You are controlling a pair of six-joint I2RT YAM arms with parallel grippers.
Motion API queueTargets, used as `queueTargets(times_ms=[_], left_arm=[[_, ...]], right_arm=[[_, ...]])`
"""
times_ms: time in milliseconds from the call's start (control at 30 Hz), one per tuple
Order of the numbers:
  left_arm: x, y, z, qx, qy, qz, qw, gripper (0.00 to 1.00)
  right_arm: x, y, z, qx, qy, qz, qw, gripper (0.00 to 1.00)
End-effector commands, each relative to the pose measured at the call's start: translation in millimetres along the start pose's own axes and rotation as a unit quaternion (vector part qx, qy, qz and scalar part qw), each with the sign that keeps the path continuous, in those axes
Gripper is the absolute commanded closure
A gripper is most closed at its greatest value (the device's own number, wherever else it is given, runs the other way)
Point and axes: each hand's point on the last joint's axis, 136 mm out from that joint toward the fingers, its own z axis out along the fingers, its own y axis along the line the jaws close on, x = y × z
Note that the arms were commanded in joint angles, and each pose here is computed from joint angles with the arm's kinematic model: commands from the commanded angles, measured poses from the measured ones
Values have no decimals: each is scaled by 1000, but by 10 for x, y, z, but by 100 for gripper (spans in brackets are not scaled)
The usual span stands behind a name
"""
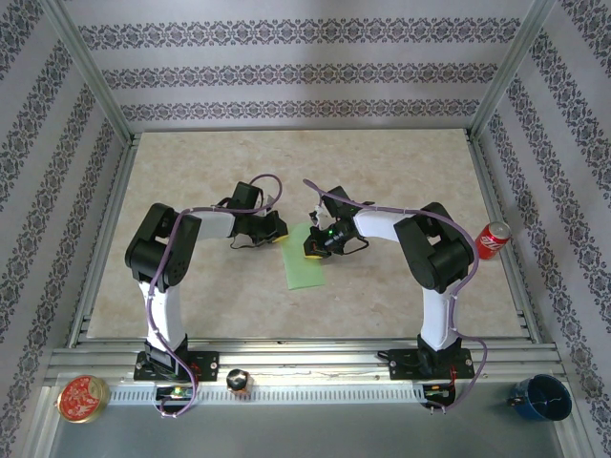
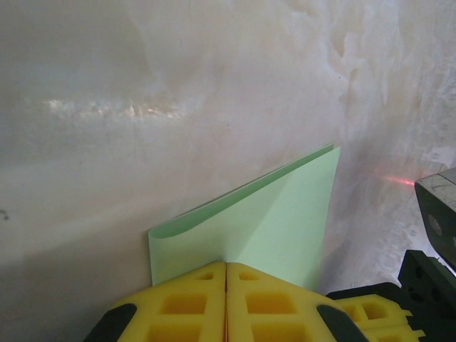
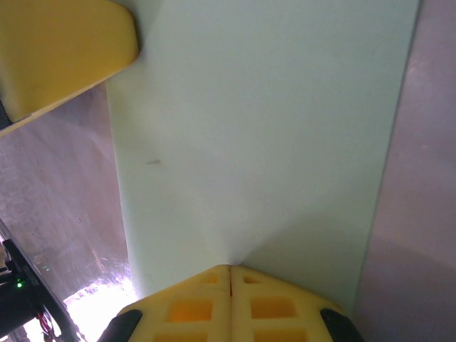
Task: Fold a paper plane with a square sheet of paper (pick it up from the middle)
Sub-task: First fold the square sheet of paper in half at the center of the table.
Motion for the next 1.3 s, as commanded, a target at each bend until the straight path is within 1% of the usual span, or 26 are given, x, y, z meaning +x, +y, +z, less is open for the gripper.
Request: queueTargets(times_ms=[0, 133, 200, 367, 500, 633, 767, 833, 1000, 1133, 1267], left_arm=[[-35, 409, 8, -60, -10, -44, 997, 92], [-133, 114, -92, -21, -12, -33, 999, 91], [-189, 16, -135, -15, -14, -29, 999, 91], [-263, -68, -109, -6, -8, -29, 1000, 91], [-243, 1, -16, -6, 3, -36, 999, 91], [-148, 224, 48, -39, 17, -47, 998, 91], [-122, 437, 41, -67, 8, -51, 996, 91], [-160, 480, 22, -68, 1, -49, 997, 91], [-300, 470, -42, -72, -13, -39, 997, 89], [-414, 449, -98, -73, -25, -44, 996, 89], [-531, 232, -196, -56, -32, -30, 997, 88]], right_arm=[[259, -463, 65, 76, 34, 37, 996, 100], [255, -448, 49, 81, 30, 38, 996, 100], [235, -429, 47, 79, 28, 37, 996, 100], [220, -403, 40, 74, 27, 36, 996, 100], [227, -414, 35, 76, 26, 37, 996, 100], [248, -429, 35, 76, 27, 40, 996, 100], [265, -443, 39, 78, 29, 40, 996, 100], [270, -443, 34, 79, 29, 39, 996, 100], [282, -450, 24, 80, 29, 39, 996, 100], [291, -449, 33, 77, 30, 42, 996, 100], [288, -416, 33, 68, 30, 44, 996, 100]])
